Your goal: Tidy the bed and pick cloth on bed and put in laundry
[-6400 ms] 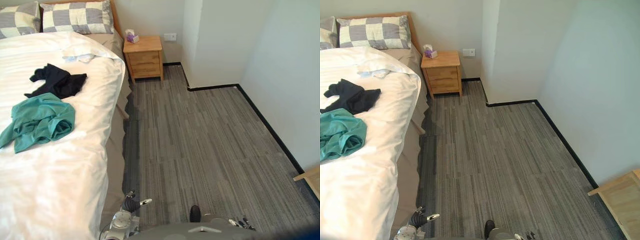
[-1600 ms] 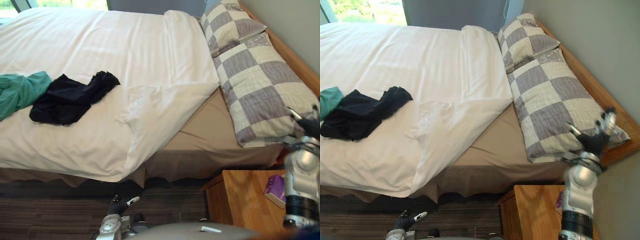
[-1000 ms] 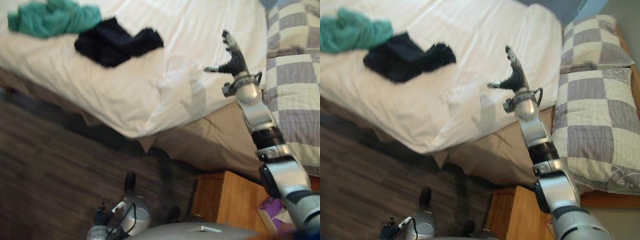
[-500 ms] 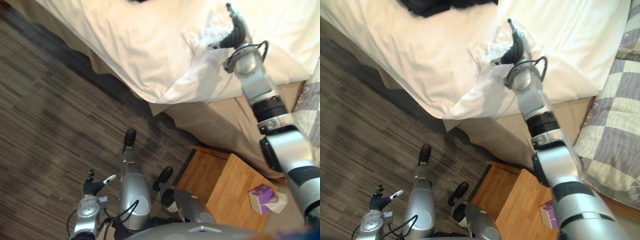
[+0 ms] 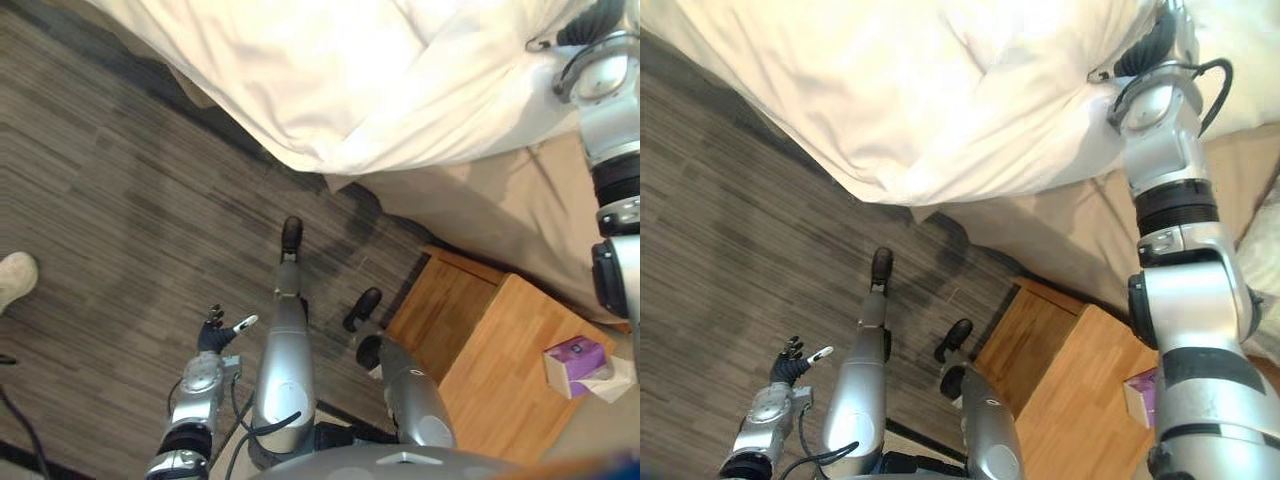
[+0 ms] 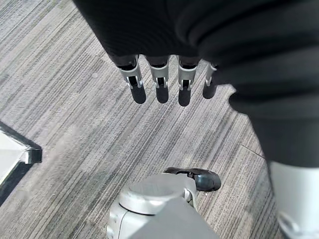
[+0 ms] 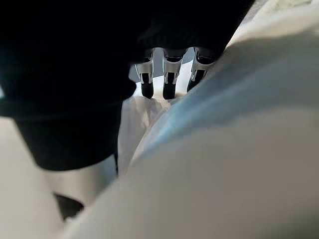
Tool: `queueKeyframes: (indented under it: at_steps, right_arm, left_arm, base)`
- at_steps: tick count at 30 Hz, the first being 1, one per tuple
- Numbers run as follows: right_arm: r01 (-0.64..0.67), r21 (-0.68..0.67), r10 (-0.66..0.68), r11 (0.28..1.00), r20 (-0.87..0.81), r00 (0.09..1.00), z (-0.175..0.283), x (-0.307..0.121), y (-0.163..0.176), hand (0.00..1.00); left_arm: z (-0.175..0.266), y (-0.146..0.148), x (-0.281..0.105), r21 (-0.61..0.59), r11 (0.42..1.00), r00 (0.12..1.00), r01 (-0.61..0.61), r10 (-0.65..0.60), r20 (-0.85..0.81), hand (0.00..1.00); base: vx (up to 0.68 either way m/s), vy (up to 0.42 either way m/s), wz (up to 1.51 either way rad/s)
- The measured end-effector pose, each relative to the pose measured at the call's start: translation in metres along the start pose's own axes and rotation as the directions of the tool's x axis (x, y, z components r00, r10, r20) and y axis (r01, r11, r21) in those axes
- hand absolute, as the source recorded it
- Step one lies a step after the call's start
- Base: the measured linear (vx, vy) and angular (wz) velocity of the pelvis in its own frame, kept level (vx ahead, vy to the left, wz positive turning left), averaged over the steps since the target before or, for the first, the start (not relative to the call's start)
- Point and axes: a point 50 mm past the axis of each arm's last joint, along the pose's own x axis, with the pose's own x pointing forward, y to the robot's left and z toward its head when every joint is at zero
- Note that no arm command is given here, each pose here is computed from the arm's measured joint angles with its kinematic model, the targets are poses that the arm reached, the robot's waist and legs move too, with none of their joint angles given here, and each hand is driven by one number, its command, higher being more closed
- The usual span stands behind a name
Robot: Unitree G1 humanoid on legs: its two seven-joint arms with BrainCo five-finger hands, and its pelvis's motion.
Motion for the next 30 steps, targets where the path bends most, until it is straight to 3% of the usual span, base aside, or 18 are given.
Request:
queueKeyframes:
  at_steps: [1, 2, 13, 21, 24, 30]
  right_arm:
    - [0.007, 0.004, -0.007, 1.000, 0.017, 1.000, 0.005, 0.001, -0.003, 0.00]
    - [0.010, 0.009, -0.010, 1.000, 0.046, 0.999, 0.013, 0.001, -0.005, 1.00]
    - [-0.002, 0.028, -0.003, 1.000, 0.154, 0.988, 0.049, -0.004, -0.006, 1.00]
    - [-0.032, 0.222, 0.004, 0.974, 0.124, 0.992, 0.041, -0.007, 0.002, 1.00]
    - [-0.037, 0.368, -0.003, 0.929, 0.108, 0.994, 0.031, -0.013, 0.005, 1.00]
    - [0.051, 0.634, -0.106, 0.771, 0.048, 0.993, 0.000, -0.038, -0.002, 1.00]
  left_arm:
    - [0.005, -0.010, 0.002, -0.016, 0.999, 0.999, 0.035, -0.035, -0.001, 0.00]
    - [0.011, -0.018, 0.005, -0.017, 0.998, 0.998, 0.067, -0.067, -0.003, 0.00]
    - [0.054, -0.038, 0.021, -0.151, 0.970, 0.981, 0.191, -0.190, 0.027, 0.00]
    - [0.056, -0.037, 0.022, -0.168, 0.966, 0.980, 0.197, -0.196, 0.027, 0.00]
    - [0.055, -0.038, 0.022, -0.170, 0.966, 0.980, 0.196, -0.196, 0.016, 0.00]
    - [0.043, -0.045, 0.019, -0.184, 0.967, 0.982, 0.175, -0.186, -0.044, 0.00]
  base:
    - [0.02, 0.011, -0.11]
    - [0.01, 0.003, -0.12]
    - [0.01, -0.051, -0.02]
    - [0.03, -0.050, -0.03]
    - [0.01, -0.037, -0.13]
    - [-0.01, -0.013, -0.28]
